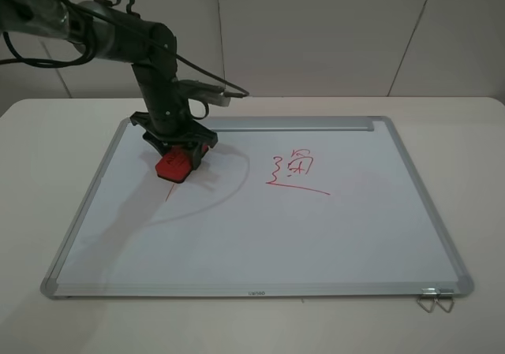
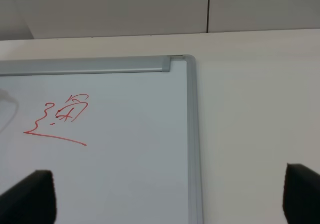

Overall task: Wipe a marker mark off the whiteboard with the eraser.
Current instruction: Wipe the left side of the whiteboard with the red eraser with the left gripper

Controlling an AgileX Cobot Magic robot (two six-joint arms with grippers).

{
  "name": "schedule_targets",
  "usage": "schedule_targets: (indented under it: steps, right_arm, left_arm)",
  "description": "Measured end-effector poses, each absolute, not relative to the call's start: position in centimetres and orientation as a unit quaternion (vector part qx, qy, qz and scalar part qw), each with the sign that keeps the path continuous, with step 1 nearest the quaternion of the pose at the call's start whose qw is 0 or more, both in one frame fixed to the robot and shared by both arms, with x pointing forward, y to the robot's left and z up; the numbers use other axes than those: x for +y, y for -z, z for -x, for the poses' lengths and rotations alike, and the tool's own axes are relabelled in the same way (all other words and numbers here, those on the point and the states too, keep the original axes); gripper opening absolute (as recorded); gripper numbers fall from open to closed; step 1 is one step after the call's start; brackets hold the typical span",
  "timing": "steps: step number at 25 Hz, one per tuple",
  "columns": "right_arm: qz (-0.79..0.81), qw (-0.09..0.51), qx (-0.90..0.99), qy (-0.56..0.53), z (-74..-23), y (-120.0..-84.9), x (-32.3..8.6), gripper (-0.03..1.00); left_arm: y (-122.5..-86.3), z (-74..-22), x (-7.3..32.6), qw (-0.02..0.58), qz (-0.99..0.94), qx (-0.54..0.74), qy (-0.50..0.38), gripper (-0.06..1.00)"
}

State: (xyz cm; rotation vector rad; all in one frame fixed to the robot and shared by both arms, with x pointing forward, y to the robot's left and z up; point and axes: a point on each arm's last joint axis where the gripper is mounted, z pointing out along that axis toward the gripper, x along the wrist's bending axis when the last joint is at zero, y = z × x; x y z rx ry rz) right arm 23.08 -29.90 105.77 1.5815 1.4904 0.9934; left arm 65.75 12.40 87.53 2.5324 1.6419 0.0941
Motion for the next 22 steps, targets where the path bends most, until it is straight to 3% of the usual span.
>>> schedule_targets:
  steps: [9, 22]
  right_arm:
    - [-0.616, 0.365, 0.58, -0.389, -23.1, -105.8, -29.9, 0.83]
    - [-0.616, 0.365, 0.58, -0.389, -23.1, -105.8, -29.9, 0.83]
  left_arm:
    - [-87.6, -66.8, 15.2, 0.05, -0.815, 0.575, -0.041, 0.57]
    - [-87.6, -68.2, 12.1, 0.062, -0.84, 0.537, -0.037, 0.57]
